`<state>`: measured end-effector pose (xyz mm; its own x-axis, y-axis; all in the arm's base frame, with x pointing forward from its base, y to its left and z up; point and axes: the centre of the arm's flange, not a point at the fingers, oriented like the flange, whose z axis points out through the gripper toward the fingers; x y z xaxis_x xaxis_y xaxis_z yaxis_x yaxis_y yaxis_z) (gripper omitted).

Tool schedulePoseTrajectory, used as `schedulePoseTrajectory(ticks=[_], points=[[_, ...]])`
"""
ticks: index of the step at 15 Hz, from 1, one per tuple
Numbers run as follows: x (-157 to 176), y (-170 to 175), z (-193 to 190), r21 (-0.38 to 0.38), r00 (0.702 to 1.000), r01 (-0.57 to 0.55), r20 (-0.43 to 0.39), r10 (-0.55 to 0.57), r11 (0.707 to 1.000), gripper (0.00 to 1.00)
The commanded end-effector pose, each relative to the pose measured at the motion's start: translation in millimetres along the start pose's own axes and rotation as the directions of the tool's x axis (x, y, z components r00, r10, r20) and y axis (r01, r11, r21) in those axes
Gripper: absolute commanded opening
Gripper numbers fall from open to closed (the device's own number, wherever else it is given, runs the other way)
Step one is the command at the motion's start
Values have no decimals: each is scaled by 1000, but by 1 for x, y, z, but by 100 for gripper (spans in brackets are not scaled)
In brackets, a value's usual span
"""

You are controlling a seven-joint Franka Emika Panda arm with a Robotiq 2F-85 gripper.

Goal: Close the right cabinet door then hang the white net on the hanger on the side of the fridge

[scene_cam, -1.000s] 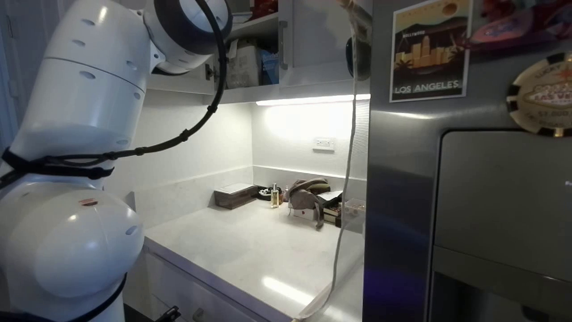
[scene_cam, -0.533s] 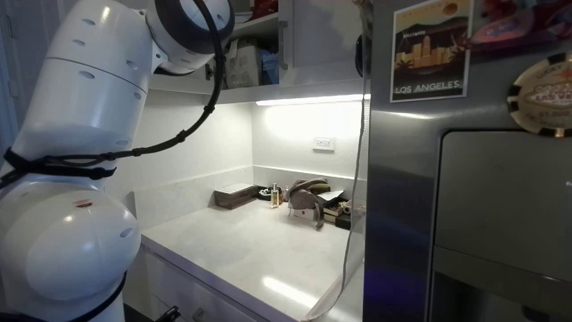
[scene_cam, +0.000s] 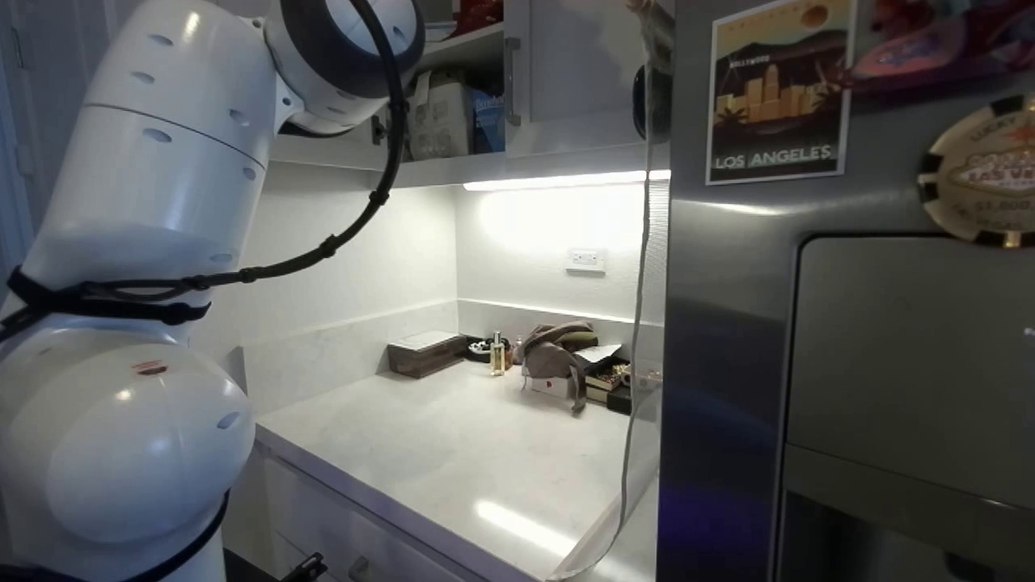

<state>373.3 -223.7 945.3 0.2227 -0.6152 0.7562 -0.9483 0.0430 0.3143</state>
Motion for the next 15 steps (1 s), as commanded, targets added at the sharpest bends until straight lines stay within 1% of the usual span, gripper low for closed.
schedulePoseTrajectory(ticks=[1, 2, 4, 7, 15], points=[[27, -3, -18, 10, 1000, -7, -7, 7, 1000, 0], [27, -4, -17, 5, 1000, -1, -3, 1, 1000, 0], [25, -4, -16, 20, 997, 67, 27, -68, 998, 0], [22, -3, -16, 33, 990, 133, 39, -135, 991, 0], [20, -2, -8, 8, 965, 253, 69, -253, 968, 0]])
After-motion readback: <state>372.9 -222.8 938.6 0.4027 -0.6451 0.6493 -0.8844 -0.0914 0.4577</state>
